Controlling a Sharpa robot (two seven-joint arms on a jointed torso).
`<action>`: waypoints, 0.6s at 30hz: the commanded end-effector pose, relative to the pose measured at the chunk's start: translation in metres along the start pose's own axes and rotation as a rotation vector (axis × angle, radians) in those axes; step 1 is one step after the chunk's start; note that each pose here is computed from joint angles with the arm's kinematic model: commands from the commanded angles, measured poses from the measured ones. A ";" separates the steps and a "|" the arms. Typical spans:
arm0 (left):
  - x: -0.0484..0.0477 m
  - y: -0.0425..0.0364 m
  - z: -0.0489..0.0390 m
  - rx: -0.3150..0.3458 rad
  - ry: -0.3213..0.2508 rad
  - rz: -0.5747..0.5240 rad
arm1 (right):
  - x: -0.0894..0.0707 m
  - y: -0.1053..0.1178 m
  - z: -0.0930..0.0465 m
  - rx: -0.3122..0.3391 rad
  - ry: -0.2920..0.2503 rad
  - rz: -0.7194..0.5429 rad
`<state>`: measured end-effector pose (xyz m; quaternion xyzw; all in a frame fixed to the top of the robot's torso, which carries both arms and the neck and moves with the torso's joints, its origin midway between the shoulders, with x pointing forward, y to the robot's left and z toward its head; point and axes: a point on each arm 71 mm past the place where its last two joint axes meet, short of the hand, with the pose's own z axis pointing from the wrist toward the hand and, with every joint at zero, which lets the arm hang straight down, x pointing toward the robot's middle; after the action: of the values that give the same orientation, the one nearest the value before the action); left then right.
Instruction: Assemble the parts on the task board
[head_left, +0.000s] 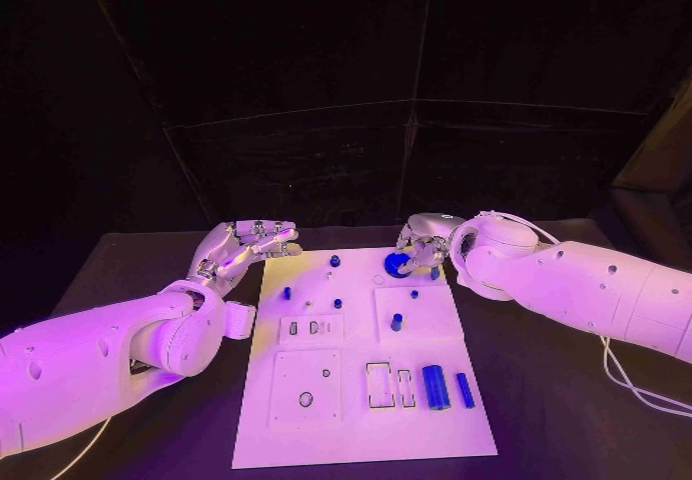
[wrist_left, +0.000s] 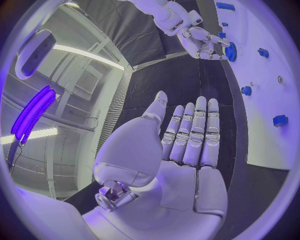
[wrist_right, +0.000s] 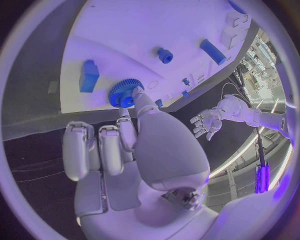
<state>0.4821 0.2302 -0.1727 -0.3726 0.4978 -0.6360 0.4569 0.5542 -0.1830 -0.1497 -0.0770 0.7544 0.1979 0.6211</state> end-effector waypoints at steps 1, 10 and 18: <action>0.0013 -0.0012 0.0006 0.006 0.011 -0.010 | -0.011 0.011 -0.003 -0.053 -0.148 -0.016; 0.0017 -0.0012 0.0010 0.009 0.010 -0.009 | -0.015 0.058 -0.009 -0.203 -0.272 -0.054; 0.0026 -0.0014 0.0010 0.011 0.012 -0.010 | -0.001 0.091 -0.001 -0.252 -0.239 -0.080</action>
<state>0.4823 0.2292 -0.1728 -0.3725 0.4981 -0.6366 0.4559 0.5206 -0.1033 -0.1326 -0.1451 0.6559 0.2821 0.6850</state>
